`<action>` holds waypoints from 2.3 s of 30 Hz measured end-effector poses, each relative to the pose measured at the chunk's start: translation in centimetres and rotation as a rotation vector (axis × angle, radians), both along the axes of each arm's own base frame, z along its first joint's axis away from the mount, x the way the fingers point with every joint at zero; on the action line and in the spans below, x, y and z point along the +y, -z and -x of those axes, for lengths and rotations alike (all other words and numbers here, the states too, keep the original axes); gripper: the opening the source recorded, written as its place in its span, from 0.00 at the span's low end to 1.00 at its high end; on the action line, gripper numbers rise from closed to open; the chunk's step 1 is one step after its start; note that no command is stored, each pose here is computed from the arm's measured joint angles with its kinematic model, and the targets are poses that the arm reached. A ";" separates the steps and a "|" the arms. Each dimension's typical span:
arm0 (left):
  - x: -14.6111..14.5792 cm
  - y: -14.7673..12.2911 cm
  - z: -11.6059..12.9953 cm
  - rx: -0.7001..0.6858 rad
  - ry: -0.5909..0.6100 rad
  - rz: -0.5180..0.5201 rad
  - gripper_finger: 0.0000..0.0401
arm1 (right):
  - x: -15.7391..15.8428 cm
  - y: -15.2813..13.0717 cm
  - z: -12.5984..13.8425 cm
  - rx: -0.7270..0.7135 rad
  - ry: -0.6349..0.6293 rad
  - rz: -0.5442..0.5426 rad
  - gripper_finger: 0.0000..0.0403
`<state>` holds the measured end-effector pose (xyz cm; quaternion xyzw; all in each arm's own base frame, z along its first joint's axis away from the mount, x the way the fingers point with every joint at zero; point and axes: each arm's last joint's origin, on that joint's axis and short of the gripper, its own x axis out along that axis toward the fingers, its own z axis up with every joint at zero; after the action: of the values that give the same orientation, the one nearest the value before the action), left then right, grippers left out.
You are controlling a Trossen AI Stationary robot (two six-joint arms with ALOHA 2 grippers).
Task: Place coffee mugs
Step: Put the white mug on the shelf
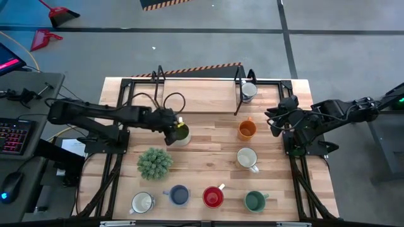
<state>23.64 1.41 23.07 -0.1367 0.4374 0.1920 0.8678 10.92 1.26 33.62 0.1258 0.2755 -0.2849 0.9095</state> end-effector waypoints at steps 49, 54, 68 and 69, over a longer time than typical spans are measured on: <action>2.2 -0.4 -4.0 0.376 -0.033 0.034 0.32 | 0.3 0.6 0.4 0.119 -0.139 -0.038 0.17; 2.8 -0.4 -3.9 0.379 -0.053 0.036 0.36 | 0.3 0.6 0.4 0.115 -0.133 -0.044 0.17; 3.4 2.9 -5.1 0.512 -0.029 0.083 0.38 | 0.3 0.6 0.4 0.112 -0.130 -0.056 0.17; 3.4 3.3 -5.2 0.529 -0.029 0.086 0.38 | 0.3 0.6 0.4 0.112 -0.130 -0.056 0.17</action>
<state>28.89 4.82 19.78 -0.1247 0.6547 0.2145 0.7140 10.53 1.53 33.04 0.1169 0.3416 -0.2239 0.9053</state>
